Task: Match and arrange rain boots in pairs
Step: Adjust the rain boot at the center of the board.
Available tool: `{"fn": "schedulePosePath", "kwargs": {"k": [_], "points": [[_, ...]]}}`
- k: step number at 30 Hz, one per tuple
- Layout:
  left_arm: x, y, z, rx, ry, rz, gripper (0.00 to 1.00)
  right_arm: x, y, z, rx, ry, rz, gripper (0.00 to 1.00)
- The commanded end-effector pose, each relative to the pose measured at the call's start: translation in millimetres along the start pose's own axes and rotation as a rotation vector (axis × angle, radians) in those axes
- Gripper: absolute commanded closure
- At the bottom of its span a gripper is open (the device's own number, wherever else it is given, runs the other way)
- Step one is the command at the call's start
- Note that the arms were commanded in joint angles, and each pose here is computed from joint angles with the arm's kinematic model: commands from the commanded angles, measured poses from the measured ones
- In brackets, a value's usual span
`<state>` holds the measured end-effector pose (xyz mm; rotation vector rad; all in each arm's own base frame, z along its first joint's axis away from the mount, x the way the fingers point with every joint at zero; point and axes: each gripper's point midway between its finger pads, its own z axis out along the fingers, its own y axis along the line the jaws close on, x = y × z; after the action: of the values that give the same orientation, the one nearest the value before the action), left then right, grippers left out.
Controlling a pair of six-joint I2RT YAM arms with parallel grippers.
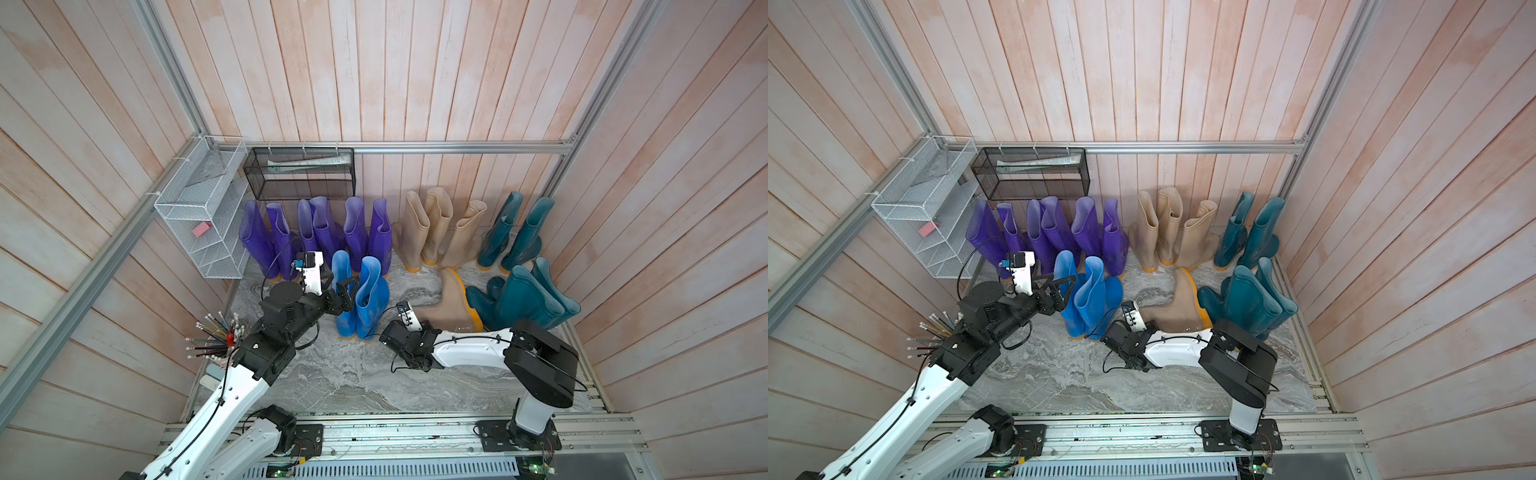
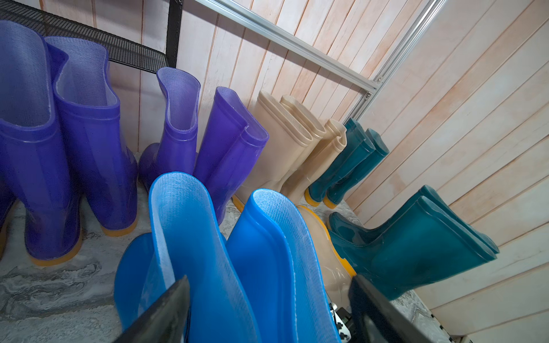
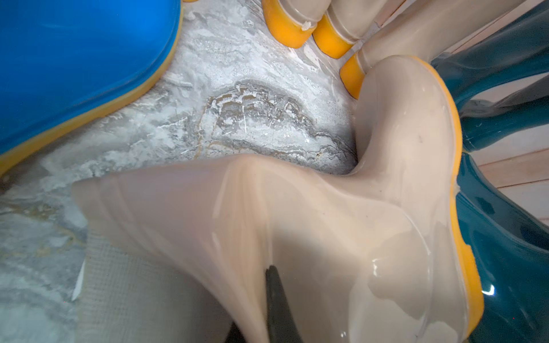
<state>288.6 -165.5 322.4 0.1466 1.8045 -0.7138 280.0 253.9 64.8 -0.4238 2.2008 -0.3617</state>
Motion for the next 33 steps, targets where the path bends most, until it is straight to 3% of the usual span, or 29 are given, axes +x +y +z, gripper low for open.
{"fn": "schedulePosePath", "kwargs": {"k": [1, 12, 18, 25, 33], "points": [[-2, -2, -2, 0.013, -0.010, 0.011, 0.13, -7, -15, -8, 0.015, -0.024, 0.012, 1.00], [-8, -8, -5, 0.034, -0.009, 0.008, 0.14, -67, -46, -62, -0.148, -0.174, 0.169, 1.00], [-15, -26, -5, 0.112, 0.011, 0.015, 0.16, -104, -87, -108, -0.265, -0.266, 0.350, 1.00], [-18, -47, -1, 0.218, 0.045, -0.006, 0.19, -113, -106, -131, -0.445, -0.279, 0.594, 1.00], [-20, -59, -5, 0.254, 0.058, -0.002, 0.20, -114, -87, -136, -0.579, -0.262, 0.669, 1.00]]}}
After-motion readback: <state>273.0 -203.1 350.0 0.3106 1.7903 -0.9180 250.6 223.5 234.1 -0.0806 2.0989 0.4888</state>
